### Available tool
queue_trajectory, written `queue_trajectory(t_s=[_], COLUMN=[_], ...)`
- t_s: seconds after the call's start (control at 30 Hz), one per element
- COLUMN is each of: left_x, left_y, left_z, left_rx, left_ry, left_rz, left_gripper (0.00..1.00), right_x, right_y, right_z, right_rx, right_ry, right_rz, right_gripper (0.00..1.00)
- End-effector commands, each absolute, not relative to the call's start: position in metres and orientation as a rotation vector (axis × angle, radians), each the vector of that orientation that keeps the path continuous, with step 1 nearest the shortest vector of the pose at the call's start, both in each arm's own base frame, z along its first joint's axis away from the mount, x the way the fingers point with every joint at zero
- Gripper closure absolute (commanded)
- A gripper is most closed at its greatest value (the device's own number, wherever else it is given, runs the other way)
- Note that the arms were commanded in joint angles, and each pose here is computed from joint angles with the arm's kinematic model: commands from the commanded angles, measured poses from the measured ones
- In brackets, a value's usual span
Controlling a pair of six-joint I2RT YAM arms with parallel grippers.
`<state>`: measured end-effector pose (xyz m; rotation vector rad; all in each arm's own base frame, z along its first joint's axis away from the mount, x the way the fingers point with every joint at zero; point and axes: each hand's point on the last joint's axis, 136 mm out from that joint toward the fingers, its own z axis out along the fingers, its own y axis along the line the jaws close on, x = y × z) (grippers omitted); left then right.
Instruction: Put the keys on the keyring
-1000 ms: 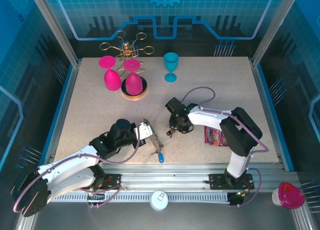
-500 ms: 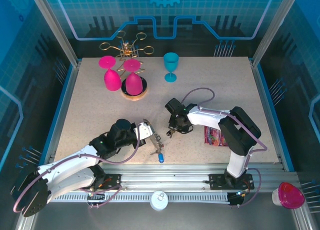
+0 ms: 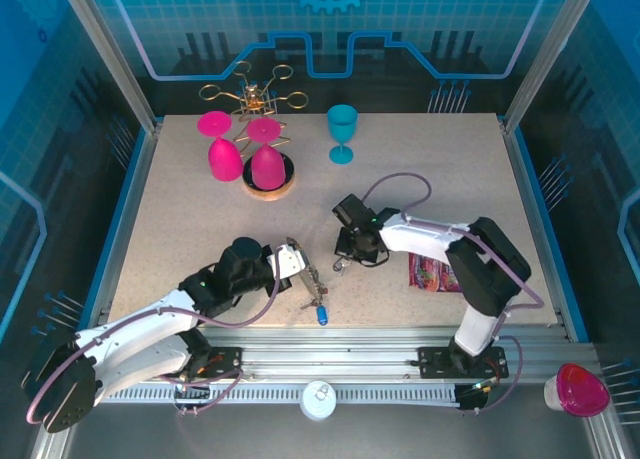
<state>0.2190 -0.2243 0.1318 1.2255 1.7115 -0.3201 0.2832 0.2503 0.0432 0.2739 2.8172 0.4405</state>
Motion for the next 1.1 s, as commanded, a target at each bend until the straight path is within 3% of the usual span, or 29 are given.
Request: queue_trajectory(t_s=[0.0,0.3,0.5,0.7,1.07], left_x=[0.225,0.223,0.216,0.223,0.227], left_y=[-0.232,-0.237,-0.243,-0.236,-0.236], left_z=[0.16,0.171,0.177,0.166,0.163], left_rx=[1.197,1.165,1.168,1.159,1.157], left_ry=[1.628,1.577,1.531,1.612,1.635], left_rz=[-0.325,-0.371,-0.426,-0.376,-0.366], left_gripper=[1.0,1.0,1.0,1.0,1.0], right_x=[0.278,0.234,0.217,0.247,0.255], right_y=[0.266,0.3,0.312,0.255,0.243], right_z=[0.077,0.147,0.186,0.094,0.045], right_rx=[-0.057,-0.739,-0.935,-0.621,-0.657], right_ry=[2.672,2.296,2.046,2.615,2.872], right_rz=[0.599,0.99,1.13,0.744,0.441], right_gripper=[1.0,1.0,1.0,1.0,1.0])
